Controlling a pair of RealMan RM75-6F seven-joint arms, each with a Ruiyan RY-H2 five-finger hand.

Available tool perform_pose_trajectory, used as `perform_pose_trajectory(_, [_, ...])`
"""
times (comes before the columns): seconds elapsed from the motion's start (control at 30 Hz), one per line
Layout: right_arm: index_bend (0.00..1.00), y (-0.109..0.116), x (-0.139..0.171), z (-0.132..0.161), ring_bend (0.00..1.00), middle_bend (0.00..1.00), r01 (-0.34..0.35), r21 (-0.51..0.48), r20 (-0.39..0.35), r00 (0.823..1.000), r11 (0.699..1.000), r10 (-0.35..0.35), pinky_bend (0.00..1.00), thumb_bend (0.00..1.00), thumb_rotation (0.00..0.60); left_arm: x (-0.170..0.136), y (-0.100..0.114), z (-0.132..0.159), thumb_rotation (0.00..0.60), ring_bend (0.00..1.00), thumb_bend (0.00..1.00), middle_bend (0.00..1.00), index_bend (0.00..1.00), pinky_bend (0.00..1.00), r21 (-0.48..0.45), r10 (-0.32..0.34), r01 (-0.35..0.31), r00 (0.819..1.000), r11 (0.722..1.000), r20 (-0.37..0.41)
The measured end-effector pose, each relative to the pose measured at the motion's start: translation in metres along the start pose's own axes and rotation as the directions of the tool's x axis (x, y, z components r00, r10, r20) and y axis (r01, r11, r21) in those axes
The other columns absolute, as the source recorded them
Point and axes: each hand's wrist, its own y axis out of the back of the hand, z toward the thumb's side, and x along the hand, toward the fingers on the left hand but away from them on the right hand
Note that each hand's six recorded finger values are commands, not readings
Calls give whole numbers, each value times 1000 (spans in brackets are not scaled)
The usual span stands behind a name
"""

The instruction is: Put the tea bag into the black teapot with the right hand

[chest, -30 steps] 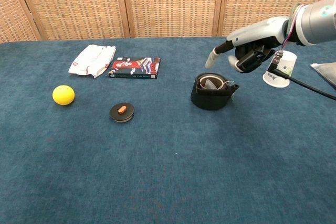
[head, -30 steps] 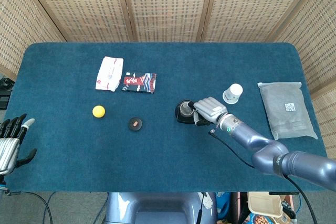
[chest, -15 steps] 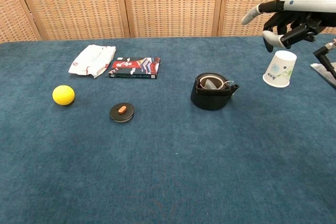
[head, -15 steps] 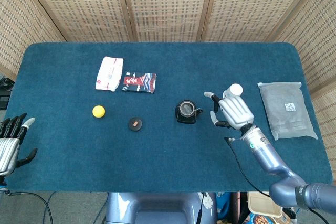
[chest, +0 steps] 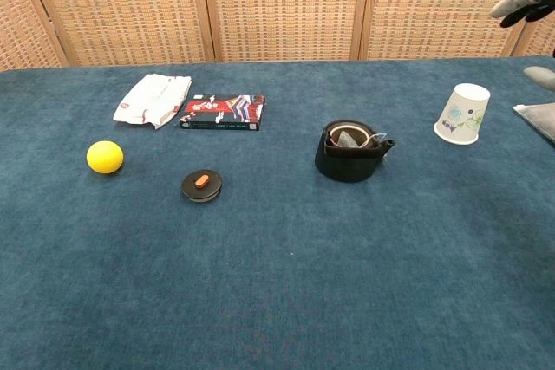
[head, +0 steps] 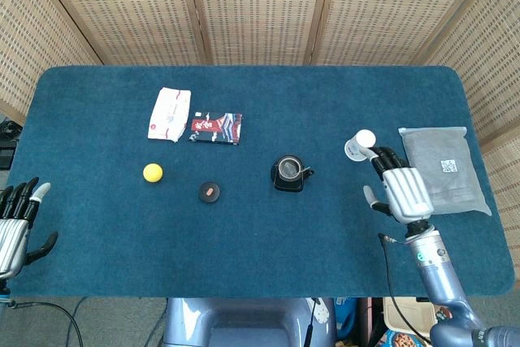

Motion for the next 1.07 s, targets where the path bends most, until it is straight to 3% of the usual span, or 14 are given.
perform_pose_trajectory(0.2, [176,0,28,-17,130,220,77,27,61,995,997,-79,352,586,600,-6,-1,1,600,0,338,0,0,0,0,23,-23,1000,1000,-19])
perform_pose_trajectory(0.47, [176,-11,61,-34,130,220,97,91,124,986,991,-108,341,586,600,-18,-9,13,600,0,338,0,0,0,8,-2,2,1000,1000,13])
perform_pose_trajectory(0.83, [176,-23,88,-45,130,220,64,81,158,984,995,-77,322,585,600,-22,-11,20,600,0,338,0,0,0,15,-16,16,999,1000,41])
perform_pose_trajectory(1.07, [176,-24,92,-43,130,221,61,78,134,988,995,-71,319,580,600,-18,-6,23,600,0,338,0,0,0,15,6,-7,998,1000,61])
